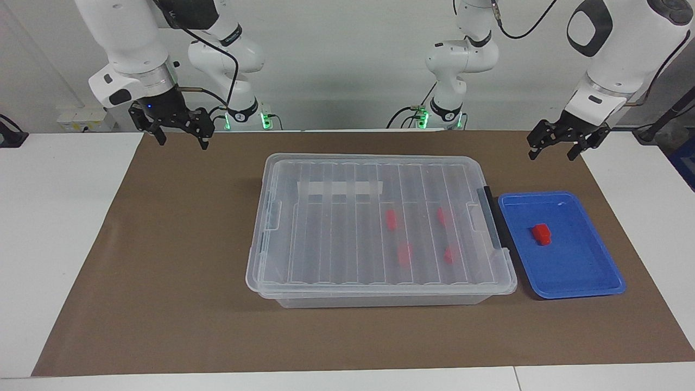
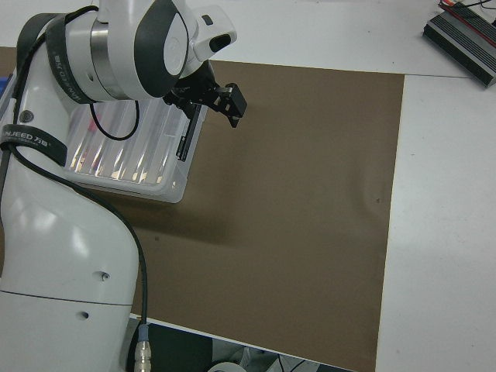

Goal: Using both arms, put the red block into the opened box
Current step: 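Move the right gripper to the edge of the clear lid, then slide the clear lid open with the right gripper while the left gripper reaches the block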

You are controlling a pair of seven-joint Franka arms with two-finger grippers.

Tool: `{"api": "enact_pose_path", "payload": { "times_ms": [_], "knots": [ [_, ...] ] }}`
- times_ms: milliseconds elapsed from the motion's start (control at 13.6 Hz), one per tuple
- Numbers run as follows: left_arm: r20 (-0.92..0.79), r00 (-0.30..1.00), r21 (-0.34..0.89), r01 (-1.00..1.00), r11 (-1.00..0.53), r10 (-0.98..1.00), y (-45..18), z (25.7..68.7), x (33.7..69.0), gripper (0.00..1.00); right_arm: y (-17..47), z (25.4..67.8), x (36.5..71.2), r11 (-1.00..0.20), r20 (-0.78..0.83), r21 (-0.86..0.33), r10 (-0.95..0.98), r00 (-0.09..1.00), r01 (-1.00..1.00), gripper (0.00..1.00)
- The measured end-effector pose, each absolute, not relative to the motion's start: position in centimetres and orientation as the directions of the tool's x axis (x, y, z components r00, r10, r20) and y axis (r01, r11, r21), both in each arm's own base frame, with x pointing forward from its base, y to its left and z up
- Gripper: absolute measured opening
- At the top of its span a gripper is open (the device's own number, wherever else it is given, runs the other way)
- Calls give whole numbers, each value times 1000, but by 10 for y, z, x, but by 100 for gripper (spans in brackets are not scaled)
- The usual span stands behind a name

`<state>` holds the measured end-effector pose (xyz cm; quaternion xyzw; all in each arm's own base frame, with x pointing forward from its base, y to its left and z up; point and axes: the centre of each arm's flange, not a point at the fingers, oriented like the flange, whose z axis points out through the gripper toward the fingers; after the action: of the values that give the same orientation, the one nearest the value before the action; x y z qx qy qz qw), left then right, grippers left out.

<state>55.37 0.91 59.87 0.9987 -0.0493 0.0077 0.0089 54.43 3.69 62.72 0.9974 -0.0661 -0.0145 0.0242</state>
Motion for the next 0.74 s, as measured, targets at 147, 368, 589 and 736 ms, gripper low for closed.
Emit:
{"api": "enact_pose_path", "payload": {
  "times_ms": [147,368,589,736],
  "knots": [
    [16,995,17,-99,-995,-98,9,599,554,100,39,625,547,-991,-4,46,-128,992,-128,100],
    [16,995,17,-99,-995,-98,9,599,554,100,41,614,553,-992,27,39,-123,992,-124,99],
    [16,995,17,-99,-995,-98,9,599,554,100,50,594,560,-993,64,30,-108,992,-110,99],
    [16,995,17,-99,-995,-98,9,599,554,100,66,577,565,-994,91,21,-108,990,-110,99]
  ]
}}
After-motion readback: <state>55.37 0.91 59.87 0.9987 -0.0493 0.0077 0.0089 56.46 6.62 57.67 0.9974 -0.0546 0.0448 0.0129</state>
